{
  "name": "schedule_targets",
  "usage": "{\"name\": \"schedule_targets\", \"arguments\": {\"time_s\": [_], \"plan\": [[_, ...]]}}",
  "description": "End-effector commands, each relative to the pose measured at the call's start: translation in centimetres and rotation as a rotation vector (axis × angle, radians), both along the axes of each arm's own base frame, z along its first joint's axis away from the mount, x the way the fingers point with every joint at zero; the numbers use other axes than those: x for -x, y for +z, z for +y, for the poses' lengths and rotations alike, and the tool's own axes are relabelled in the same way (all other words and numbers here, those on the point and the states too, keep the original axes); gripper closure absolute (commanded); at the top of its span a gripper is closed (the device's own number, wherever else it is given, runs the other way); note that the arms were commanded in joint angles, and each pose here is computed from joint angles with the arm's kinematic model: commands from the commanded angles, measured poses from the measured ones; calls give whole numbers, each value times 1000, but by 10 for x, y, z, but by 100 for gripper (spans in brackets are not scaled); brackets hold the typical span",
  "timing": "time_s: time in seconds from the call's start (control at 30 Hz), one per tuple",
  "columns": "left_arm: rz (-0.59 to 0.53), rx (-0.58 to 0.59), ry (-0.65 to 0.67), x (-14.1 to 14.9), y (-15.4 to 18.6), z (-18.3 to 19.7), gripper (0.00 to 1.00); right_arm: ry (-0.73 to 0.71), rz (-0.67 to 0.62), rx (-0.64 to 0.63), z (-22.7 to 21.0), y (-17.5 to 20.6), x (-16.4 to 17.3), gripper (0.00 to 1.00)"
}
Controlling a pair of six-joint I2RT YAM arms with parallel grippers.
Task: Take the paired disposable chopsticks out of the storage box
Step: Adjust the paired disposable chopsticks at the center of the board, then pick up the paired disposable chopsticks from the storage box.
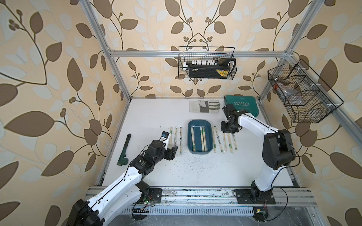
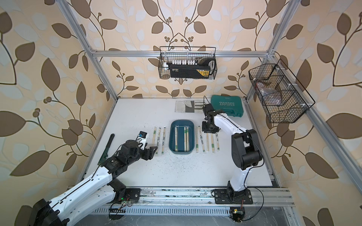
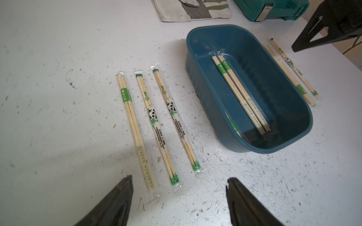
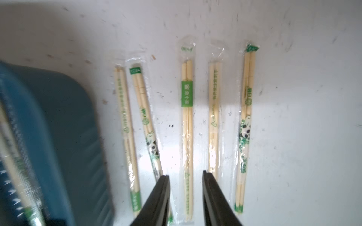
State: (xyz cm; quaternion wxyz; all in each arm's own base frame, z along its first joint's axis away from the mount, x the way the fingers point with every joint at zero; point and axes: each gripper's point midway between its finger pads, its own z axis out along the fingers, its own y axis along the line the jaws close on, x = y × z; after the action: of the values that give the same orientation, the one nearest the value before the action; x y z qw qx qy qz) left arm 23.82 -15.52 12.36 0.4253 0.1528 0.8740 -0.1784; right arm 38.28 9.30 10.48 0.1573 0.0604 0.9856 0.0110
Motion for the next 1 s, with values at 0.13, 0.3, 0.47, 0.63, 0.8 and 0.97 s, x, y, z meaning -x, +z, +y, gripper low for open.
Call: {"name": "schedule_targets", "arguments": {"time_s": [0.13, 0.3, 0.47, 0.63, 0.8, 0.97], "plan": [[-65, 30, -38, -9, 21, -12, 21, 142, -188, -238, 36, 75, 13, 63], [-110, 51, -61, -14, 32, -19, 15, 327, -367, -369, 85, 99, 27, 53], [-229, 76, -138, -23, 57, -36, 14, 504, -453, -261, 139, 98, 40, 52], [-347, 104, -203, -13, 66, -38, 12, 560, -390, -272, 180, 65, 44, 46], [-424, 81, -167, -10, 66, -25, 3, 565, -309, -189, 185, 31, 39, 46], [-421, 58, -184, -14, 59, -29, 1, 574, -346, -161, 178, 27, 42, 45]]}}
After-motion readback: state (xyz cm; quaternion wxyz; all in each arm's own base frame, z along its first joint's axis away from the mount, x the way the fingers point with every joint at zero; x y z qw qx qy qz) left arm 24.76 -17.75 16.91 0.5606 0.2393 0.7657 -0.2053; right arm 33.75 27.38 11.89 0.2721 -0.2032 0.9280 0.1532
